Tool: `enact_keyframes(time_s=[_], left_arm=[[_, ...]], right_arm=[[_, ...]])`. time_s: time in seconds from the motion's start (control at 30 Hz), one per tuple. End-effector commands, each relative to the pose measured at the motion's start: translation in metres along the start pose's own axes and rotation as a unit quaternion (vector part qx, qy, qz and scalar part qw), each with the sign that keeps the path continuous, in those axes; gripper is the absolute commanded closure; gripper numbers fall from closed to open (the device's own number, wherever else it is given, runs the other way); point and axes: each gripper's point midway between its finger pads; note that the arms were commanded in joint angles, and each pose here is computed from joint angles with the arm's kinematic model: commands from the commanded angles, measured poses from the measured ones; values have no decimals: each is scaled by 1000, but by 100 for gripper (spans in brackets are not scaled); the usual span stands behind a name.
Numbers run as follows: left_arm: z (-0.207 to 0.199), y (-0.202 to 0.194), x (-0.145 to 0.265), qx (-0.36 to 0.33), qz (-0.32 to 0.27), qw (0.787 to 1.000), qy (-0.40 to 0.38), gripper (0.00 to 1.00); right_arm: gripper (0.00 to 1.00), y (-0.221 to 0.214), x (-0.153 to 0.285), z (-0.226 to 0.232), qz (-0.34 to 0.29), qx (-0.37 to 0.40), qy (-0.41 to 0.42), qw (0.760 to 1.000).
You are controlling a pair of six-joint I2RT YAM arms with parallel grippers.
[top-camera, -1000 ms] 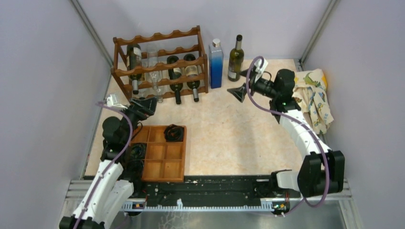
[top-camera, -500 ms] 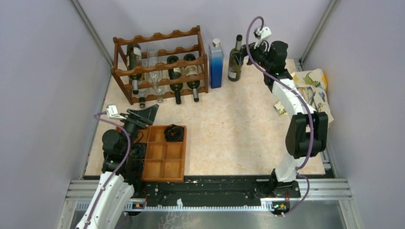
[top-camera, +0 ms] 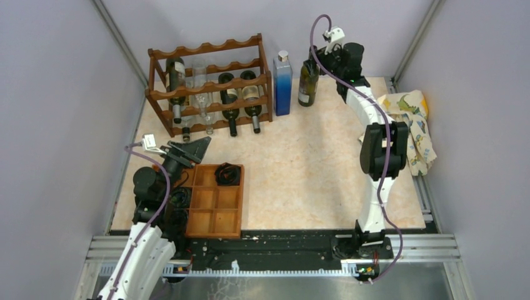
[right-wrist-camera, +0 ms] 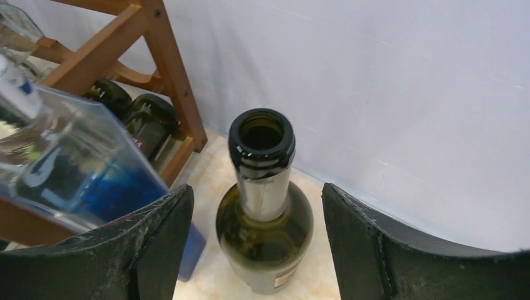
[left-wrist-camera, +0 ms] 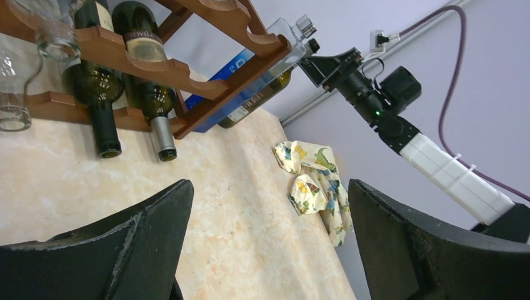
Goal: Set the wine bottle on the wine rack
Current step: Pick up the wine bottle from the center of the board.
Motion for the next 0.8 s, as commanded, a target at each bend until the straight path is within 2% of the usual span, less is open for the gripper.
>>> enact_keyframes(time_s=[0.0, 0.17, 0.3, 0.47, 0.57, 0.77], left_arm=[[-9, -6, -1, 25, 20, 999, -25, 1], [-14, -17, -3, 47, 49, 997, -40, 2], [-18, -28, -5, 63, 81, 993, -62, 2], [-23, -41, -9, 101, 119, 984, -87, 6], [-28, -46, -11, 118, 126, 980, -98, 6], [-39, -77, -32, 150, 134, 976, -82, 2]], right_arm=[[27, 34, -13, -11, -42, 40, -11, 998], [33, 34, -24, -11, -55, 57, -12, 997], [45, 38, -31, -16, -65, 63, -19, 996], [86, 50, -29, -15, -87, 72, -14, 994], [100, 65, -13, -11, -108, 80, -11, 991], [100, 107, 53, -11, -154, 59, -19, 986]])
Point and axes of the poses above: each gripper's point midway between its finger pads, its own x axis back along the fingers, its own z axis along the line the jaws close on, y = z × x, and after that the axes turned 9 degrees about x, right-handed
